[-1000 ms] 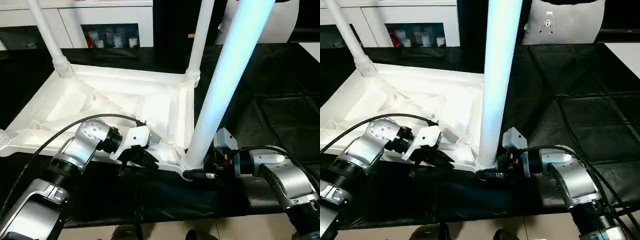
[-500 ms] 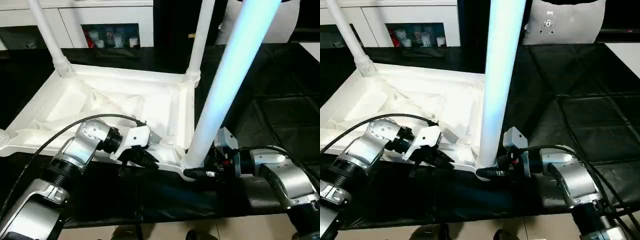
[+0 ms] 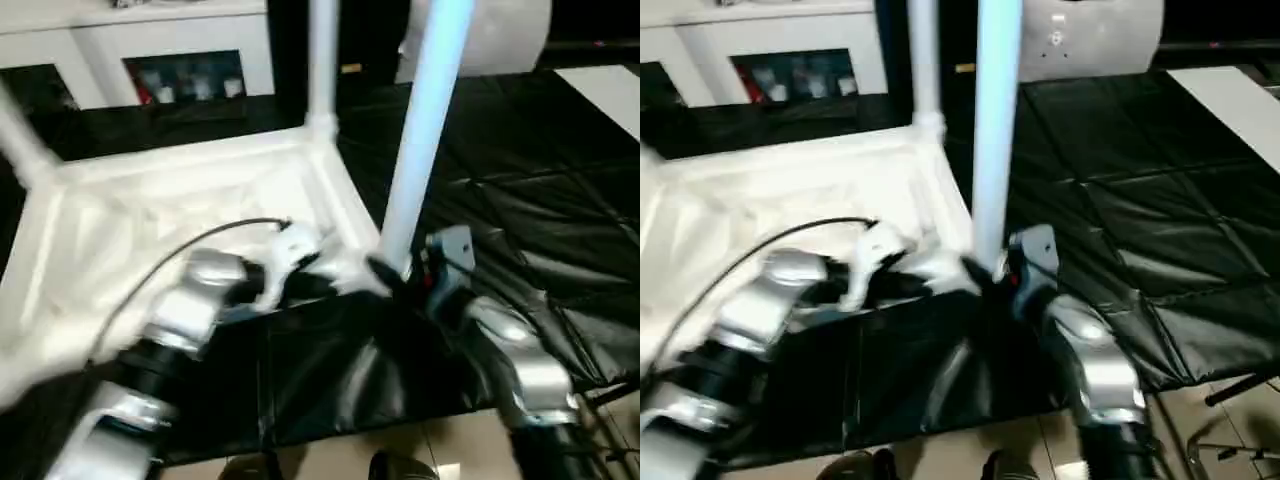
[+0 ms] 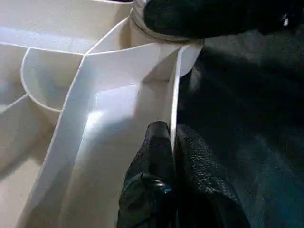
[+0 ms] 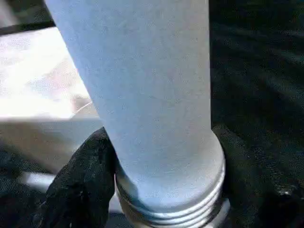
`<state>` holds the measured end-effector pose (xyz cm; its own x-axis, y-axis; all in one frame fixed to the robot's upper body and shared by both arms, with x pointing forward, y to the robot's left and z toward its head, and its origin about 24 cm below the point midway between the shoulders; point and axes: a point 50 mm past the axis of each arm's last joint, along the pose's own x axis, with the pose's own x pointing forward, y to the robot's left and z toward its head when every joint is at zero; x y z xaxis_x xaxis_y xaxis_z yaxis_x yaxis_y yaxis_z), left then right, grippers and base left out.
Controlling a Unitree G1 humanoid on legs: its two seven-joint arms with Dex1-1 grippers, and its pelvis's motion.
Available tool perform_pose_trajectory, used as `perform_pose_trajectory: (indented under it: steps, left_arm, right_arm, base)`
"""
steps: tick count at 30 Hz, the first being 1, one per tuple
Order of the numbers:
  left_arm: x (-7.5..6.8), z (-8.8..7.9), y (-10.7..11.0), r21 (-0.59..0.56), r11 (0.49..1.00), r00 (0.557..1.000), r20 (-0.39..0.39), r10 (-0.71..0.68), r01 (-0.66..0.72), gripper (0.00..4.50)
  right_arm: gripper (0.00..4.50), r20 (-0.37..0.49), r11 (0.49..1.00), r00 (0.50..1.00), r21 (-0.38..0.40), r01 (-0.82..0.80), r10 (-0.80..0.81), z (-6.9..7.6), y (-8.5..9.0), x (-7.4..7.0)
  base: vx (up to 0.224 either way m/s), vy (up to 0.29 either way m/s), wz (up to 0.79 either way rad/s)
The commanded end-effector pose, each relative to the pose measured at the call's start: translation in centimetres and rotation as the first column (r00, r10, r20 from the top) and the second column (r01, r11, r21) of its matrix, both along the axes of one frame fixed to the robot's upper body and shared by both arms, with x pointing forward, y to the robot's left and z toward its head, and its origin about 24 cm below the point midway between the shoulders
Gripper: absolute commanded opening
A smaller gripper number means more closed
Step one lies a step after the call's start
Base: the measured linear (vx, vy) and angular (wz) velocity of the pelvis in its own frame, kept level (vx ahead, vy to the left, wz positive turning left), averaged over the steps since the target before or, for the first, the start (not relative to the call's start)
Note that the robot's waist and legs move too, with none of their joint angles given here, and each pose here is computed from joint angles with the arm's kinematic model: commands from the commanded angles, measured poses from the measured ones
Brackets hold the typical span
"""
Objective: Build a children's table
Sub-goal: Rotate leg to tighten
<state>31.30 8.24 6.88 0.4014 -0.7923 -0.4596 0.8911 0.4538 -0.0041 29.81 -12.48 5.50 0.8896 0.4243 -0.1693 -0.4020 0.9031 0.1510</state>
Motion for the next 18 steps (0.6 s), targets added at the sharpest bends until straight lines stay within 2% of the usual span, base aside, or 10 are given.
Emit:
perform_pose_trajectory:
  steps: [1,3,5,9,16,18]
  left_arm:
    - [-0.4,0.3,-3.8,-0.101,0.994,0.999,0.012,0.052,-0.051,0.0]
    - [-0.2,0.5,-4.8,-0.091,0.989,0.991,0.051,0.122,-0.117,0.0]
    - [-0.2,0.8,-5.1,-0.085,0.989,0.99,0.072,0.124,-0.117,0.0]
    - [-0.4,1.0,-5.0,-0.073,0.993,0.991,0.085,0.102,-0.096,0.0]
    - [-1.1,0.5,-2.6,-0.048,0.998,0.996,0.087,-0.023,0.027,0.0]
    - [-1.3,0.3,-1.8,-0.036,0.996,0.992,0.095,-0.078,0.082,0.0]
  right_arm:
    - [2.8,-0.111,0.991,0.987,0.065,-0.113,0.12,-1.5,5.3,-0.8]
    - [2.8,-0.128,0.999,0.99,0.014,-0.049,0.05,-1.9,5.7,-0.4]
    - [3.35,-0.12,1.0,0.992,0.001,-0.031,0.031,-1.9,5.5,-0.3]
    - [3.72,-0.087,1.0,0.996,0.0,0.014,-0.014,-1.6,4.8,-0.2]
    - [4.41,0.095,0.995,0.991,-0.03,-0.096,0.099,-0.1,1.9,-0.8]
    - [4.41,0.133,0.984,0.975,-0.04,-0.173,0.177,0.5,0.9,-1.2]
  base:
    - [0.0,0.0,0.0]
    - [0.0,0.0,0.0]
    - [0.0,0.0,0.0]
    - [0.0,0.0,0.0]
    - [0.0,0.0,0.0]
    - [0.0,0.0,0.0]
